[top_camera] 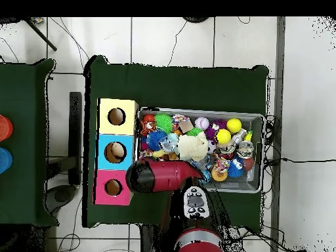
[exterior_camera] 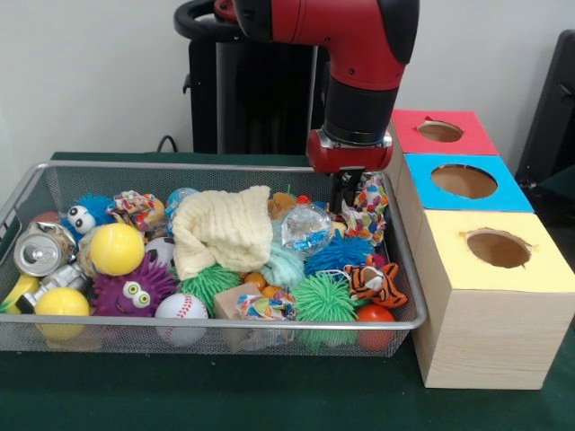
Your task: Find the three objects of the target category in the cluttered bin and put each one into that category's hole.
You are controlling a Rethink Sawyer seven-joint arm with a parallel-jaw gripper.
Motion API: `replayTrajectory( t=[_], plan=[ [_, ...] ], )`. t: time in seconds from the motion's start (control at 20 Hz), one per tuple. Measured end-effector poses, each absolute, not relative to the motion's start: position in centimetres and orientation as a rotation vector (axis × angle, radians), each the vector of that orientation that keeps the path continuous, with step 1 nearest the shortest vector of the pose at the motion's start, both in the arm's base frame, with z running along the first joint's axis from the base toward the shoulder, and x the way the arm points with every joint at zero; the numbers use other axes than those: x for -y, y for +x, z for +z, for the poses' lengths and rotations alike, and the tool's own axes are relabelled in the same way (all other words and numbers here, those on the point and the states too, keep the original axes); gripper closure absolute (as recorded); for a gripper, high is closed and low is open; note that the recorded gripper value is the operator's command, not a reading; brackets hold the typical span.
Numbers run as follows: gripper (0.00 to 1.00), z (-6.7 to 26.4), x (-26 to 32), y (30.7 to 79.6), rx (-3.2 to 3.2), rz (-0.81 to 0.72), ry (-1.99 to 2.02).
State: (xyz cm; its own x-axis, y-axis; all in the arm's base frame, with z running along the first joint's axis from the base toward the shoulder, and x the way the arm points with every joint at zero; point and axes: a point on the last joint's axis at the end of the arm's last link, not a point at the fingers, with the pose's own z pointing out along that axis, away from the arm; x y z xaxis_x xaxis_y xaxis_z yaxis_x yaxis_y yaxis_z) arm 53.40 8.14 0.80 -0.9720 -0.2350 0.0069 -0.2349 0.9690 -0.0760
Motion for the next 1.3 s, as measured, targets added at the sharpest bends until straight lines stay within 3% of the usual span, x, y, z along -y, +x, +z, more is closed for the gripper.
replayTrajectory(
  t=[0.75, 1.3],
  plan=[
    [1.00, 1.8, -8.0, 53.2, -3.109, -0.120, -0.363],
    [1.00, 8.0, -7.5, 55.9, -3.021, -0.146, -0.314]
  ],
)
